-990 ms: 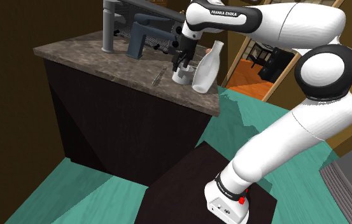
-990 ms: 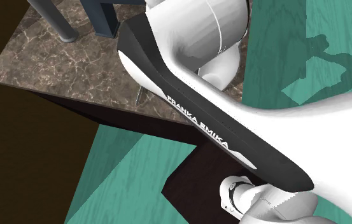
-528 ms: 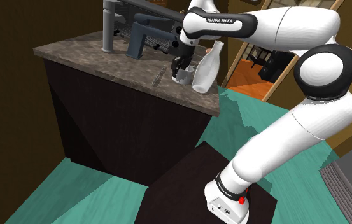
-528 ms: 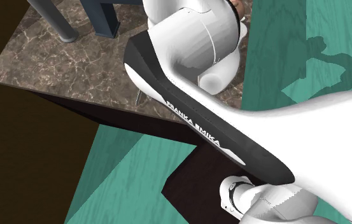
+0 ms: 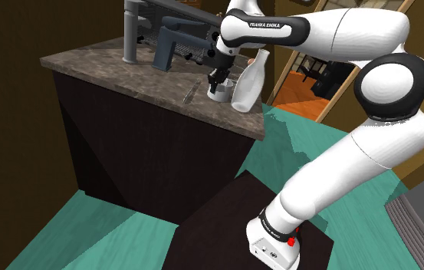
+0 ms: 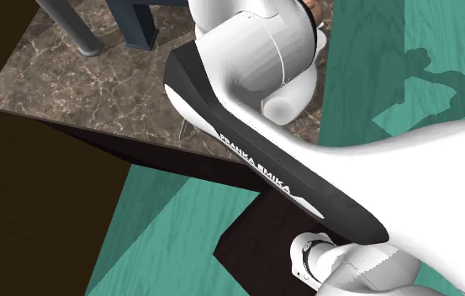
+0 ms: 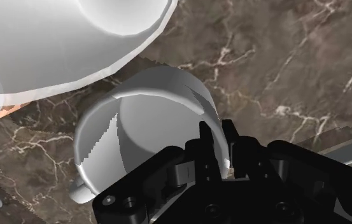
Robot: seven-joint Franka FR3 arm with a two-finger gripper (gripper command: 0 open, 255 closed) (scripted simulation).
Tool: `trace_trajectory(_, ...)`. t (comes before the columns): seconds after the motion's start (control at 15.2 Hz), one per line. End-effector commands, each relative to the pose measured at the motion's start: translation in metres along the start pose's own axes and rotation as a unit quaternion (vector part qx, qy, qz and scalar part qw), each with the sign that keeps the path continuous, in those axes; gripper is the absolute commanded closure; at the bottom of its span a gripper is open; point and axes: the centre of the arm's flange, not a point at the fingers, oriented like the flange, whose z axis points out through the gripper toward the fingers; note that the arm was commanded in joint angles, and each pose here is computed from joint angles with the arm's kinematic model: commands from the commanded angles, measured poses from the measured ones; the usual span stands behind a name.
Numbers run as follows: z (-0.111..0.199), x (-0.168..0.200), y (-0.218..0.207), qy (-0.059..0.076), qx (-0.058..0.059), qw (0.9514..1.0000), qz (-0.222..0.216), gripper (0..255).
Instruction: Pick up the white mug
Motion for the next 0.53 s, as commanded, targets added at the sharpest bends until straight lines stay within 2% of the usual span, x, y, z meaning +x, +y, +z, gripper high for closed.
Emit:
trace_trajectory(0.0, 0.001, -0.001, 0.0, 0.0, 0.0, 1.0, 0.0, 255)
trace_trajectory(0.46, -0.036, 0.001, 0.002, 0.0, 0.0, 1.0, 0.0, 255)
